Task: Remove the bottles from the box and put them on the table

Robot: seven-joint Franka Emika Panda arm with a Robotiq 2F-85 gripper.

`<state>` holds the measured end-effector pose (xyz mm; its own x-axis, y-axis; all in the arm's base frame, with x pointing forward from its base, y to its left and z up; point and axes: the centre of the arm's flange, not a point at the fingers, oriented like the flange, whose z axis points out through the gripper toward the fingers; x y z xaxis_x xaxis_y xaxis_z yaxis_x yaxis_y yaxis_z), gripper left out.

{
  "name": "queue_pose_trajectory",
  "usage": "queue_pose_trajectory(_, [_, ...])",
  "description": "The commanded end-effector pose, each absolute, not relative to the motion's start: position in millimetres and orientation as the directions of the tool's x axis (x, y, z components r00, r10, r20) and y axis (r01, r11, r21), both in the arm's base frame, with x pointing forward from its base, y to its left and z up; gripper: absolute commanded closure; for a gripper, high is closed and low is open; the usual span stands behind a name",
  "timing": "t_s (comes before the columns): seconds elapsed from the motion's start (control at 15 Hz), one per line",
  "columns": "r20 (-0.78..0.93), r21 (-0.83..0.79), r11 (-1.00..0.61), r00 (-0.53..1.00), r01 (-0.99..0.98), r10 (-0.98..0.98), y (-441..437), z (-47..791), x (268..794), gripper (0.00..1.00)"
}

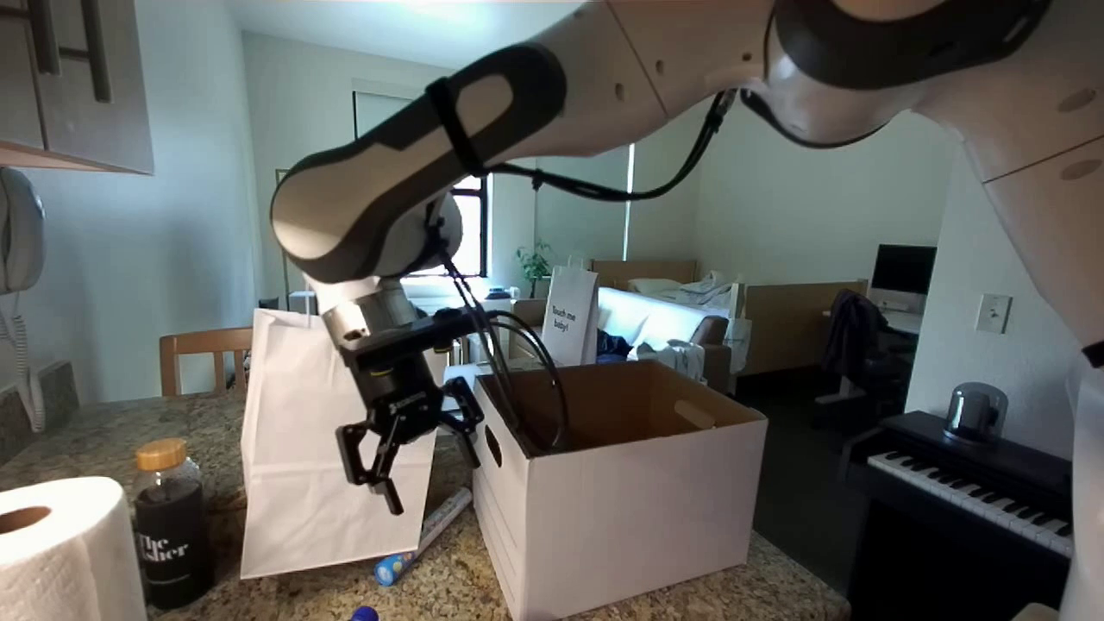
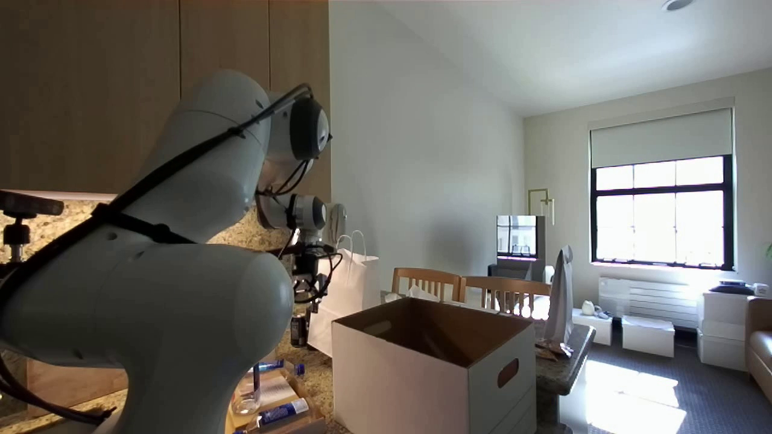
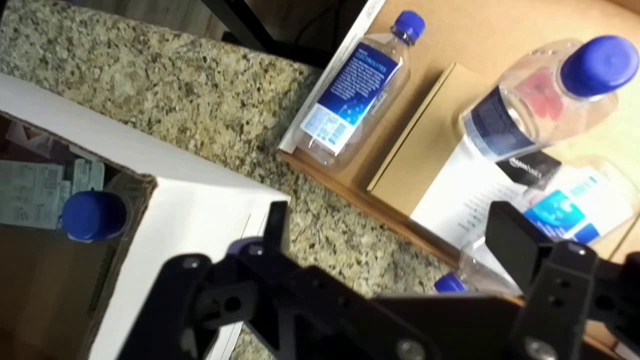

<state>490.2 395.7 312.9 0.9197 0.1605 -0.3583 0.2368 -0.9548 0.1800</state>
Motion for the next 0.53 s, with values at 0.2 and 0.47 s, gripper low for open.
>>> queue_pose_trajectory(0.2, [-0.060,0.038,-0.998,0.997,0.059,0.057,281,374,483,0.00])
queue_pose_trajectory(0.47, [0.030,-0.037,-0.999,0.999,-0.034,-0.035,198,402,495,0.00])
